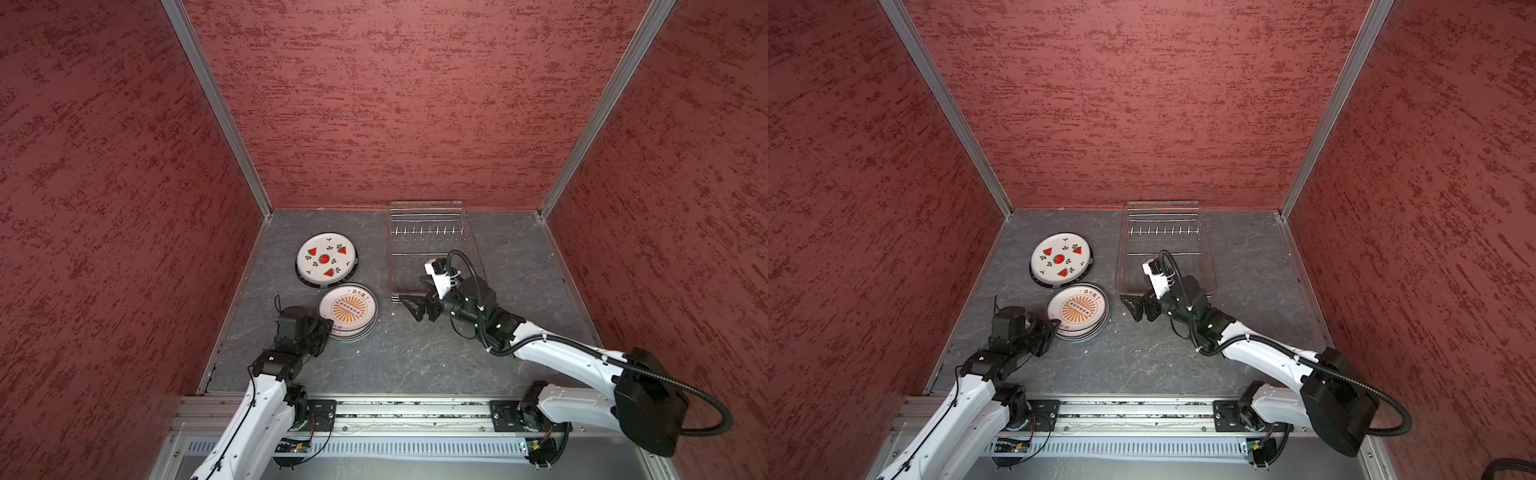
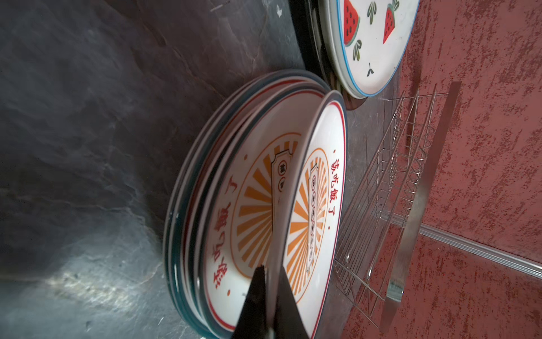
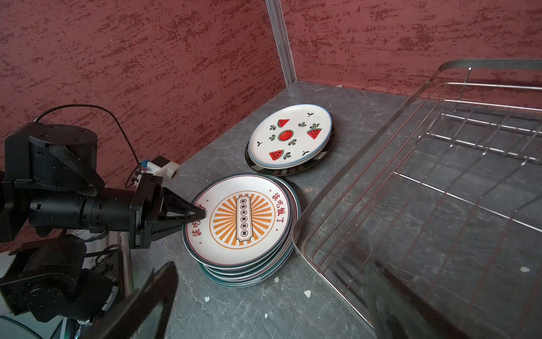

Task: Unload the plates from the dish rack
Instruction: Place the plate among the plates.

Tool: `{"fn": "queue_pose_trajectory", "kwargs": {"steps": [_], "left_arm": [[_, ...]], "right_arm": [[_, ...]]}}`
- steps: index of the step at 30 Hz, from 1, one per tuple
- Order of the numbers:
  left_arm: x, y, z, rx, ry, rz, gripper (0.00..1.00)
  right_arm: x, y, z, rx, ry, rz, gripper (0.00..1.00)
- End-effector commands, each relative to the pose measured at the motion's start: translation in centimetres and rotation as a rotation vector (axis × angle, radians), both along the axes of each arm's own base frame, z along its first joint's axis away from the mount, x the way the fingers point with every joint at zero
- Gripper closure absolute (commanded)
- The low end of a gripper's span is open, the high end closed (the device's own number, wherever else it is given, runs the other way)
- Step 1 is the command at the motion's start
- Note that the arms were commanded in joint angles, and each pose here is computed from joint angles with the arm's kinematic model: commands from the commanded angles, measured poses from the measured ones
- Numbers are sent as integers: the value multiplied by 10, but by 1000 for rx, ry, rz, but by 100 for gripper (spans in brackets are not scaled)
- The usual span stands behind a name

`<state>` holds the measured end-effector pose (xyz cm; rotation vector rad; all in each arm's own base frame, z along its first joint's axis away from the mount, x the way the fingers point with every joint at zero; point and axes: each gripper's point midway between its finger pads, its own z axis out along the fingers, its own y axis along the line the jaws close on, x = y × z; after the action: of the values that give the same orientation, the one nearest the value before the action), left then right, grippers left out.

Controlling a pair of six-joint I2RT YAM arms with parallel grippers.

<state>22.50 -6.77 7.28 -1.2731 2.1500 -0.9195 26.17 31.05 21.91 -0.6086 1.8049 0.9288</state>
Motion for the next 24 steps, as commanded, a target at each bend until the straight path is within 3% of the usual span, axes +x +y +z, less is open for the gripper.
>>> {"fn": "queue_pose_trajectory", "kwargs": {"steps": [1, 7, 17, 22, 24], "left_arm": [[1, 0, 3, -18, -13, 8, 93], [-4, -1, 2, -37, -16, 15, 82], [-4, 0, -7, -35, 18, 23, 77], [-5, 1, -8, -34, 21, 29, 68], [-4, 1, -7, -34, 16, 29, 59]], "right_arm": [[4, 8, 21, 26, -52, 3, 1], [5, 11, 20, 19, -55, -2, 1], [6, 13, 18, 7, -54, -7, 1], [6, 13, 18, 7, -56, -8, 1], [6, 13, 18, 6, -56, -10, 1]]}}
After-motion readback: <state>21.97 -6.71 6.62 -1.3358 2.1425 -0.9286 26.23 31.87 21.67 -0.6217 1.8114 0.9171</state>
